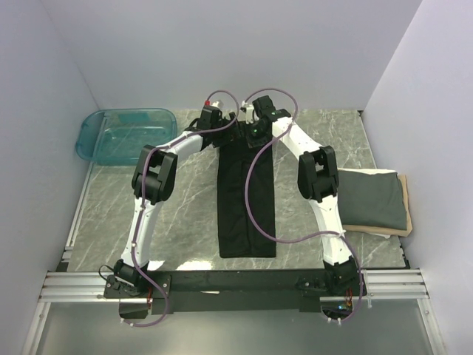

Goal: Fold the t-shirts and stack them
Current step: Fold the tshirt

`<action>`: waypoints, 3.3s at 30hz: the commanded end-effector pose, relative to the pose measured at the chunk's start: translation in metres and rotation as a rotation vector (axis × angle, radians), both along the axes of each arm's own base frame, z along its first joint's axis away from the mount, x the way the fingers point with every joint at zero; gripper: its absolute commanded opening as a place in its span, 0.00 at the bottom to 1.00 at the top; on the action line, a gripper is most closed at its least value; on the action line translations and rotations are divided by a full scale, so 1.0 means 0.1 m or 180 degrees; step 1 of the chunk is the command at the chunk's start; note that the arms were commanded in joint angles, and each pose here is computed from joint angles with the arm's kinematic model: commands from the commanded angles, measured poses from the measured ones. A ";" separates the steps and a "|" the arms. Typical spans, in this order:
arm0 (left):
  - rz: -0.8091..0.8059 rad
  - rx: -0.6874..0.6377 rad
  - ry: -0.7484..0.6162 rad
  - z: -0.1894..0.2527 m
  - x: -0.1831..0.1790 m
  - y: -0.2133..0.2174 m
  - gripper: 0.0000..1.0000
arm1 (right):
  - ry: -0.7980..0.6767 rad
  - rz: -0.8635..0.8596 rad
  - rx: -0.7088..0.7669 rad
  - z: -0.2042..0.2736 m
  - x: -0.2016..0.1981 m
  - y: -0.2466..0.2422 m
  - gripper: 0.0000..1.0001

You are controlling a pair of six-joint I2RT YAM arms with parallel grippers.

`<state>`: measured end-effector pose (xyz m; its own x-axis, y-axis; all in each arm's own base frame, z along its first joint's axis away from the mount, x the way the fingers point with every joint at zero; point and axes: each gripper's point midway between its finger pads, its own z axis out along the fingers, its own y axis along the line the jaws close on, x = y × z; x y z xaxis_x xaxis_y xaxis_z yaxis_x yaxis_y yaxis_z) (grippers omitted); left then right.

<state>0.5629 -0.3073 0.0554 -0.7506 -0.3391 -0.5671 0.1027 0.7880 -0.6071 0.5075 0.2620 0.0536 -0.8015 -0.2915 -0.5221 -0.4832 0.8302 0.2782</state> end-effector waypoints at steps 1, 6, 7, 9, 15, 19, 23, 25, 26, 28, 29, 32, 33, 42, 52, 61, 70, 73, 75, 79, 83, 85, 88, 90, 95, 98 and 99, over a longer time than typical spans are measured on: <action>0.0034 0.0133 0.0317 -0.25 -0.19 0.14 0.99 | -0.0219 -0.0281 0.0114 0.21 0.19 -0.04 0.09; 0.0044 0.0147 0.0326 -0.26 -0.22 0.17 0.99 | -0.0064 -0.0765 0.0009 0.17 0.13 -0.29 0.08; 0.0043 0.0147 0.0342 -0.29 -0.24 0.18 0.99 | -0.0090 -0.0720 0.0090 0.17 0.11 -0.23 0.08; 0.0022 0.0112 0.0333 -0.30 -0.24 0.16 0.99 | -0.0025 -0.0600 0.0203 0.11 -0.07 -0.13 0.09; -0.0003 0.0095 0.0312 -0.26 -0.22 0.14 0.99 | 0.0064 -0.0737 0.0192 0.03 -0.06 -0.14 0.10; -0.0005 0.0104 0.0305 -0.24 -0.23 0.15 0.99 | 0.0136 -0.0740 0.0216 -0.04 -0.17 -0.12 0.10; -0.0026 0.0084 0.0315 -0.25 -0.30 0.16 0.99 | 0.0146 -0.0811 0.0304 -0.03 -0.32 -0.11 0.10; -0.0030 0.0059 0.0324 -0.27 -0.34 0.16 0.99 | 0.0229 -0.0845 0.0369 -0.13 -0.45 -0.08 0.10; -0.0032 0.0047 0.0349 -0.28 -0.37 0.16 0.99 | 0.0222 -0.0857 0.0401 -0.10 -0.48 -0.08 0.10; -0.0081 0.0027 0.0396 -0.28 -0.44 0.14 0.99 | 0.0291 -0.0937 0.0396 -0.19 -0.61 -0.09 0.10; -0.0097 0.0006 0.0374 -0.27 -0.46 0.14 0.99 | 0.0249 -0.0949 0.0420 -0.13 -0.65 -0.05 0.10; -0.0128 -0.0056 0.0349 -0.24 -0.58 0.15 0.99 | 0.0372 -0.1015 0.0423 -0.24 -0.97 -0.03 0.10; -0.0130 -0.0044 0.0399 -0.26 -0.69 0.17 1.00 | 0.0378 -0.1045 0.0421 -0.25 -1.05 -0.01 0.09; -0.0124 0.0027 0.0403 -0.20 -1.28 0.26 0.99 | 0.0263 -0.1344 0.0471 0.02 -1.77 0.10 0.12; -0.0006 0.0174 0.0328 -0.12 -1.15 0.30 0.99 | -0.0302 -0.1400 0.0438 0.84 -1.12 -0.36 0.32; 0.0035 0.0276 0.0284 -0.10 -0.91 0.32 0.99 | -0.0303 -0.0970 -0.0021 0.52 -0.55 -0.56 0.35; -0.0004 0.0254 0.0199 -0.03 -0.67 0.35 0.99 | -0.0164 -0.0795 -0.0257 0.22 -0.26 -0.55 0.35; -0.0067 0.0234 0.0184 -0.02 -0.67 0.32 0.99 | -0.0082 -0.0676 -0.0240 0.14 -0.25 -0.49 0.35; -0.0096 0.0231 0.0186 -0.03 -0.67 0.31 1.00 | -0.0086 -0.0601 -0.0166 0.17 -0.23 -0.42 0.35; -0.0105 0.0242 0.0183 -0.05 -0.66 0.30 0.99 | -0.0150 -0.0442 -0.0045 0.20 -0.20 -0.34 0.36; -0.0134 0.0221 0.0179 -0.05 -0.65 0.28 0.99 | -0.0132 -0.0417 -0.0154 0.15 -0.10 -0.35 0.36; -0.0154 0.0210 0.0170 -0.04 -0.64 0.28 0.99 | -0.0075 -0.0386 -0.0238 0.06 -0.05 -0.35 0.36; -0.0148 0.0224 0.0162 -0.04 -0.63 0.28 0.99 | 0.0033 -0.0335 -0.0273 -0.05 -0.04 -0.34 0.36; -0.0155 0.0226 0.0165 -0.04 -0.63 0.28 0.99 | 0.0086 -0.0291 -0.0250 -0.10 -0.06 -0.31 0.36; -0.0161 0.0230 0.0156 -0.04 -0.62 0.28 0.99 | 0.0131 -0.0261 -0.0225 -0.17 -0.05 -0.28 0.37; -0.0161 0.0238 0.0174 -0.05 -0.63 0.28 0.99 | 0.0191 -0.0244 -0.0211 -0.19 -0.07 -0.27 0.37; -0.0161 0.0236 0.0169 -0.05 -0.62 0.28 0.99 | 0.0209 -0.0229 -0.0192 -0.20 -0.09 -0.25 0.36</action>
<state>0.4967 -0.2794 0.0541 -0.7905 -0.2811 -0.5441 0.0966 0.8201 -0.5640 0.5002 0.2346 0.0307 -0.8523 -0.2487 -0.4601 -0.3875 0.8911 0.2361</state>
